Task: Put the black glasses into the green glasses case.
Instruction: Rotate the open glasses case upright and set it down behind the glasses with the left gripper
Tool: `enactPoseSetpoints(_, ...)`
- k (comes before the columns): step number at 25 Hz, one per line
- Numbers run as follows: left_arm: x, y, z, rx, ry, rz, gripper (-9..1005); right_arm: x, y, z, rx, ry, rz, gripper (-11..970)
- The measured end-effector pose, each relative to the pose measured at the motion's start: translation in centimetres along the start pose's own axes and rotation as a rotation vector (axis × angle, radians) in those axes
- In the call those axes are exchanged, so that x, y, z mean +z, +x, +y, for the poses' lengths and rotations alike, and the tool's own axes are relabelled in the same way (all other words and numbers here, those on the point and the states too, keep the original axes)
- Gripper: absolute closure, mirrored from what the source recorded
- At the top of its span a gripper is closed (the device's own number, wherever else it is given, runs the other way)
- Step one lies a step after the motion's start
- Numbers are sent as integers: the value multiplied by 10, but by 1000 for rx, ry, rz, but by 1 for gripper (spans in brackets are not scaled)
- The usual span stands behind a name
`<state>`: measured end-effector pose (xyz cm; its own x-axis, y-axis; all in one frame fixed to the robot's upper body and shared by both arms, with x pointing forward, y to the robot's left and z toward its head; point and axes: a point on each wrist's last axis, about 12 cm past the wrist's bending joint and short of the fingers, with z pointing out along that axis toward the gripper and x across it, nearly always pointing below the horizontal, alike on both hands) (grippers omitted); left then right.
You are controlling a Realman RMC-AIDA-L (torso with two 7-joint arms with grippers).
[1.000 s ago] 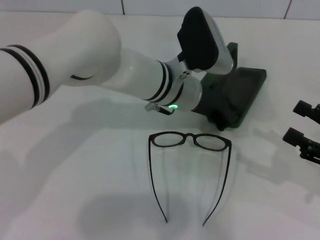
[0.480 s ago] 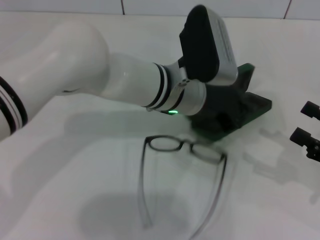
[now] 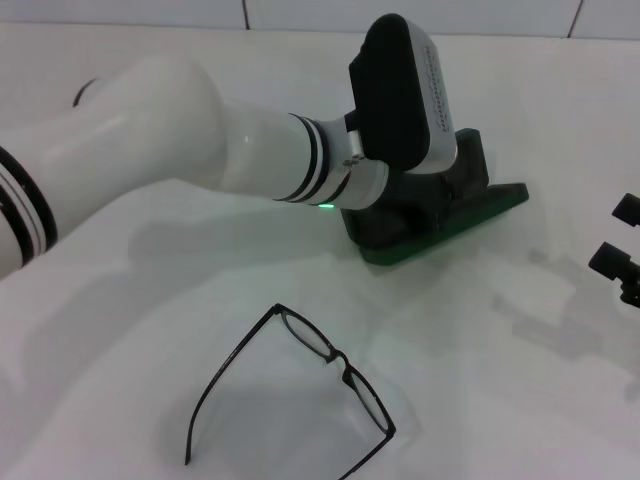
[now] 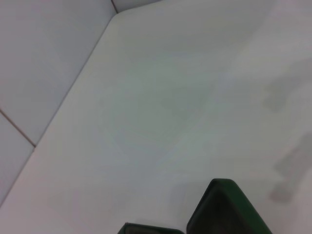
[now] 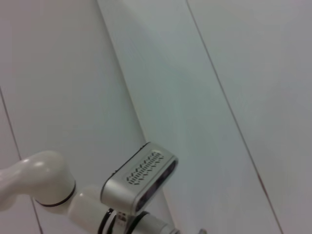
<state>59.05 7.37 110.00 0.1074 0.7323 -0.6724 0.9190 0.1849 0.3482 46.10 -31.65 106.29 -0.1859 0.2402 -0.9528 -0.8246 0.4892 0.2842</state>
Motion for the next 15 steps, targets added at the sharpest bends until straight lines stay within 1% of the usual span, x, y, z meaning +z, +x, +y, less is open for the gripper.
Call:
enactPoseSetpoints(1,-1,0,0,-4,7,-1,982,0,0,0,0,2,-1,75)
enactPoseSetpoints(4,0,3,-8,-15,51,7,982,0,0,-1,0,7,-1,75)
enactPoseSetpoints(6,1,5,-17,-17,79,10,982,0,0,-2,0,9,0,75)
enactPoseSetpoints(10,5,1,-36,1,122,-6,982,1,-1,-4,-2,18,7,75)
enactPoseSetpoints(12,7,0,-39,9,118,-9,981,3,-1,-4,-4,15,9,75)
enactPoseSetpoints(15,7,-2,-38,18,105,-18,981,4,-1,-4,-4,10,12,75)
